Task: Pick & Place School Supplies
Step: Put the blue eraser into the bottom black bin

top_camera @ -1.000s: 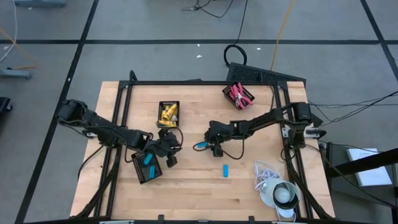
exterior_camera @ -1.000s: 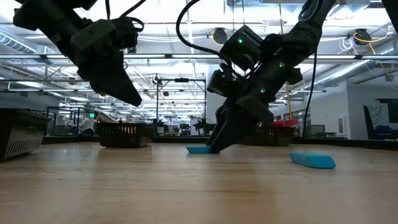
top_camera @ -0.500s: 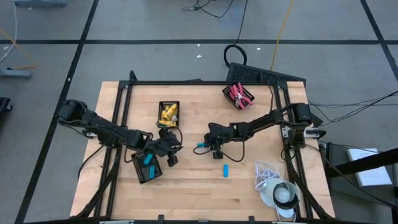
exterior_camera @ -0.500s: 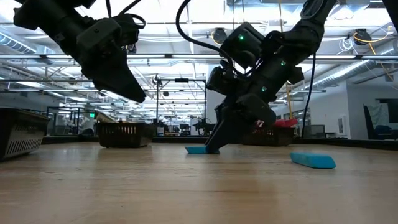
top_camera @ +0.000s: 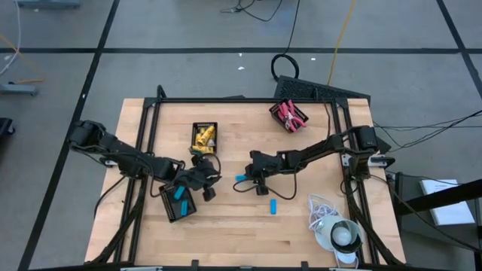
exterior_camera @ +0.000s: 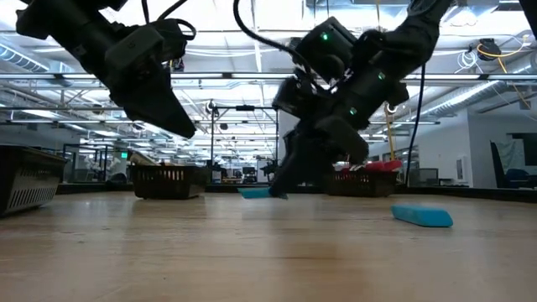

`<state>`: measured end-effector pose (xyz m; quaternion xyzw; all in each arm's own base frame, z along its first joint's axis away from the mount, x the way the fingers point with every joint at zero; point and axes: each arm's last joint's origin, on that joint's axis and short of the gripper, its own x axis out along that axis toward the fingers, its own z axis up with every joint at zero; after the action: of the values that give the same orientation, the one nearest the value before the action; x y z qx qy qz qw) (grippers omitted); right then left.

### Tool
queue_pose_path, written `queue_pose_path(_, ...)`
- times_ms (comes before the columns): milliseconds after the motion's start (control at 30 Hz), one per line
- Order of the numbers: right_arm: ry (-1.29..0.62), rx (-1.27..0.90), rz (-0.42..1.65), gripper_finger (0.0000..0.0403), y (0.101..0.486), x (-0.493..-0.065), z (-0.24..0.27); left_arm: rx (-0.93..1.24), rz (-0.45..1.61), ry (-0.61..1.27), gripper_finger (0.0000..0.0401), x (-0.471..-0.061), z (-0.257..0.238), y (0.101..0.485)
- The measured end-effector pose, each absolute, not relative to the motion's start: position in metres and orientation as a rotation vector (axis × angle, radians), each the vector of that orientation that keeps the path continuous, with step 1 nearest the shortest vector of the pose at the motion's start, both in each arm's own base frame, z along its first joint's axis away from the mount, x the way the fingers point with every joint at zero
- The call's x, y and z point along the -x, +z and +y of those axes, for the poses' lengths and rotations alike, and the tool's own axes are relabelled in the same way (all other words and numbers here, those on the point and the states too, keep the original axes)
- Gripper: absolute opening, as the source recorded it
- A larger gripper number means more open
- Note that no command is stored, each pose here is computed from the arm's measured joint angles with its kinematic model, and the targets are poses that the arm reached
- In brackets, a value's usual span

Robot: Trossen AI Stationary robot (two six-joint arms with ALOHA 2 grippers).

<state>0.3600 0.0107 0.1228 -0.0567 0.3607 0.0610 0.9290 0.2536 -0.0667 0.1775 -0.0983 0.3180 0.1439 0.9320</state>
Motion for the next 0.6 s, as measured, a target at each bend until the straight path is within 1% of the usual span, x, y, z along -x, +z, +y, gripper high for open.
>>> queue_pose_path(200,0.149,0.159,0.681,0.0044,0.142,-0.375,0.019,0.178,0.688,0.302,0.0076,-0.247,-0.075,0.174)
queue_pose_path(400,0.172,0.204,0.624,0.0044,0.166,-0.391,0.025,0.153,0.717,0.342,0.0077,-0.227,-0.089,0.179)
queue_pose_path(600,0.179,0.227,0.548,0.0044,0.189,-0.404,0.028,0.138,0.678,0.344,0.0076,-0.206,-0.106,0.189)
